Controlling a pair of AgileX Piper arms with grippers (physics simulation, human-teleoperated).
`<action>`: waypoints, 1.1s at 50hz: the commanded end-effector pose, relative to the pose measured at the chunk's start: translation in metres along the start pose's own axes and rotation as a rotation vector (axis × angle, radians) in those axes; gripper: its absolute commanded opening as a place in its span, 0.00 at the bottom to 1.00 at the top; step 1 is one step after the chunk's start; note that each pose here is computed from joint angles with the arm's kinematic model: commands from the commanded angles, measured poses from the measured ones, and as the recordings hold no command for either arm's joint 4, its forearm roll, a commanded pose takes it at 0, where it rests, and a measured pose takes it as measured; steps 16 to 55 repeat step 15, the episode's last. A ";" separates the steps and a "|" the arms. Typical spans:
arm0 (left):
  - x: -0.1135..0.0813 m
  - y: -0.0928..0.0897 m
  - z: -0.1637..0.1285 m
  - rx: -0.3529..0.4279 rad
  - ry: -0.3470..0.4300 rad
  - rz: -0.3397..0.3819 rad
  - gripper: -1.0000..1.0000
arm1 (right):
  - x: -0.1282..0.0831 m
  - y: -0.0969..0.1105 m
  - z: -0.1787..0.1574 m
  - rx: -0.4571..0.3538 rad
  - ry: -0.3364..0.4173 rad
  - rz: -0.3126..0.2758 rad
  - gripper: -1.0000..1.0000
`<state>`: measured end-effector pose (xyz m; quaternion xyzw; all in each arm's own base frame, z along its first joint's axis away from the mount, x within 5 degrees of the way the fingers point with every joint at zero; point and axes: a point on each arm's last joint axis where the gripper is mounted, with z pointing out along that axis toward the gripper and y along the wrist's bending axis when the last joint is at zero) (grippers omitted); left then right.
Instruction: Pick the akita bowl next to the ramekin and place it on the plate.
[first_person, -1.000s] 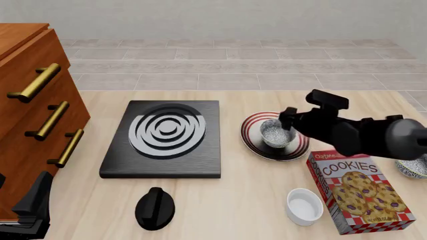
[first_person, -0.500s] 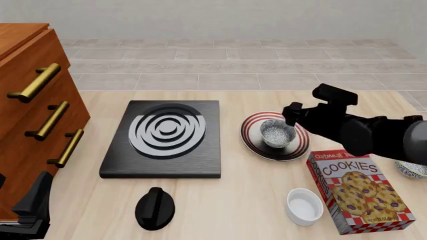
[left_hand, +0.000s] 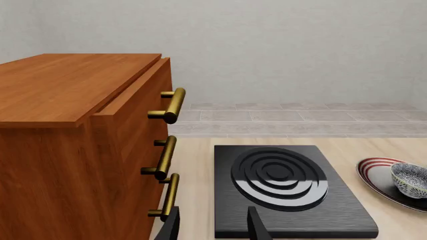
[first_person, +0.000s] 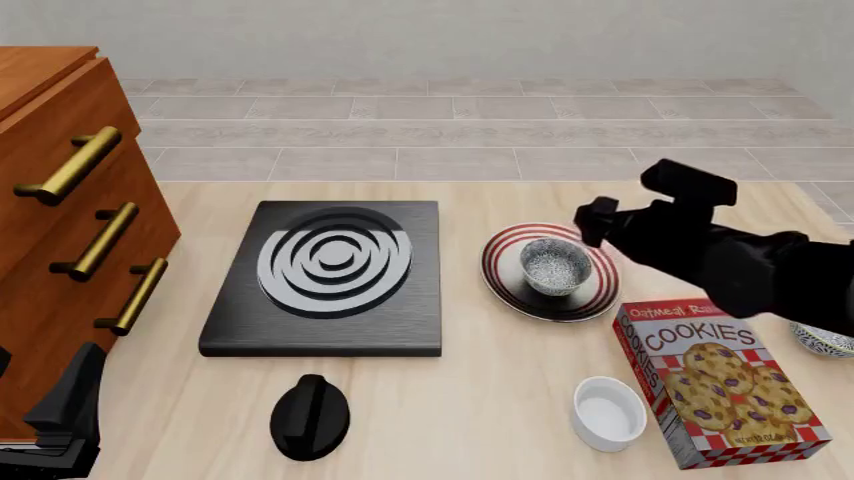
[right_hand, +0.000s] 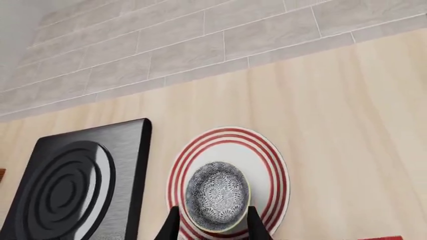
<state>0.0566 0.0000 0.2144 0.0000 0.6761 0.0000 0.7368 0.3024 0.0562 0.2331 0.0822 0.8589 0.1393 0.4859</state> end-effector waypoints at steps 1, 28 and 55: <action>0.000 0.000 0.000 0.000 0.000 0.000 1.00 | -0.005 0.003 -0.013 -0.010 -0.017 0.003 1.00; 0.000 0.000 0.000 0.000 0.000 0.000 1.00 | -0.009 0.005 -0.020 -0.018 -0.031 0.003 1.00; 0.000 0.000 0.000 0.000 0.000 0.000 1.00 | -0.009 0.005 -0.020 -0.018 -0.031 0.003 1.00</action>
